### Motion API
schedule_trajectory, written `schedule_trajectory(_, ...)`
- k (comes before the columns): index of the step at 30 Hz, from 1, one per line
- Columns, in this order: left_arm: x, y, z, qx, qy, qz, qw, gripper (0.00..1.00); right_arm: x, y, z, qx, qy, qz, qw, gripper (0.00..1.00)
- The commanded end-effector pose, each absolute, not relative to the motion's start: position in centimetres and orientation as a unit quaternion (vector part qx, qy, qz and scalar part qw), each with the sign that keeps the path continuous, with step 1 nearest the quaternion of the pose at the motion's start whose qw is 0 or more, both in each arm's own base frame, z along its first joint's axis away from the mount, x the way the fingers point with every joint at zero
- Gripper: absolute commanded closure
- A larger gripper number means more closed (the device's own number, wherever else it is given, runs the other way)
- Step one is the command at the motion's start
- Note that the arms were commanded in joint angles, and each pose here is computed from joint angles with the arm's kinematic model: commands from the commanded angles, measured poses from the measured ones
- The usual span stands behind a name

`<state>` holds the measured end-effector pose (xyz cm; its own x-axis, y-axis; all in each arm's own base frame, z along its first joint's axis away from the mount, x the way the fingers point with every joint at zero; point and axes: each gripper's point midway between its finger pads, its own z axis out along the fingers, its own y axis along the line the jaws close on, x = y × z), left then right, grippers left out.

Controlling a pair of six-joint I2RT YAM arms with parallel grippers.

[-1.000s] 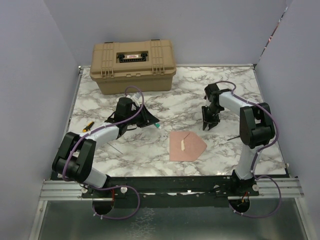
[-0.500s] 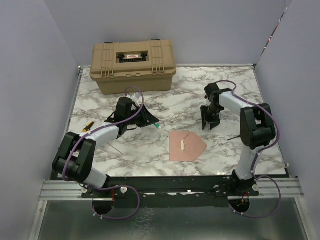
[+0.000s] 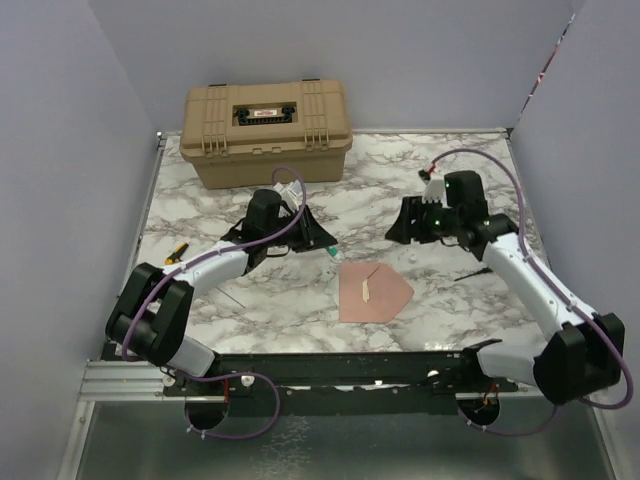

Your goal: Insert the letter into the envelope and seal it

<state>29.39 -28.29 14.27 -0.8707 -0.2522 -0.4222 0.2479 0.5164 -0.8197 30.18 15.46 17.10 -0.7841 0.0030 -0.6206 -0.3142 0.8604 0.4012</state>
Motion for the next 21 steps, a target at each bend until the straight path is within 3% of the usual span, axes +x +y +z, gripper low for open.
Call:
schedule_trajectory(1, 27.6, -31.1, 16.7, 0.065, 0.812, -0.527, 0.24, 1.0, 26.2, 24.1, 21.6, -0.213, 0.793, 0.431, 0.375, 0.34)
schedule_trajectory(9, 25.6, -33.3, 19.4, 0.104, 0.788, -0.558, 0.237, 1.0, 23.3, 27.5, 20.0, -0.254, 0.775, 0.461, 0.348, 0.29)
schedule_trajectory(21, 25.2, -33.4, 21.5, 0.091, 0.768, -0.584, 0.247, 1.0, 22.4, 28.3, 19.1, -0.268, 0.773, 0.464, 0.341, 0.39)
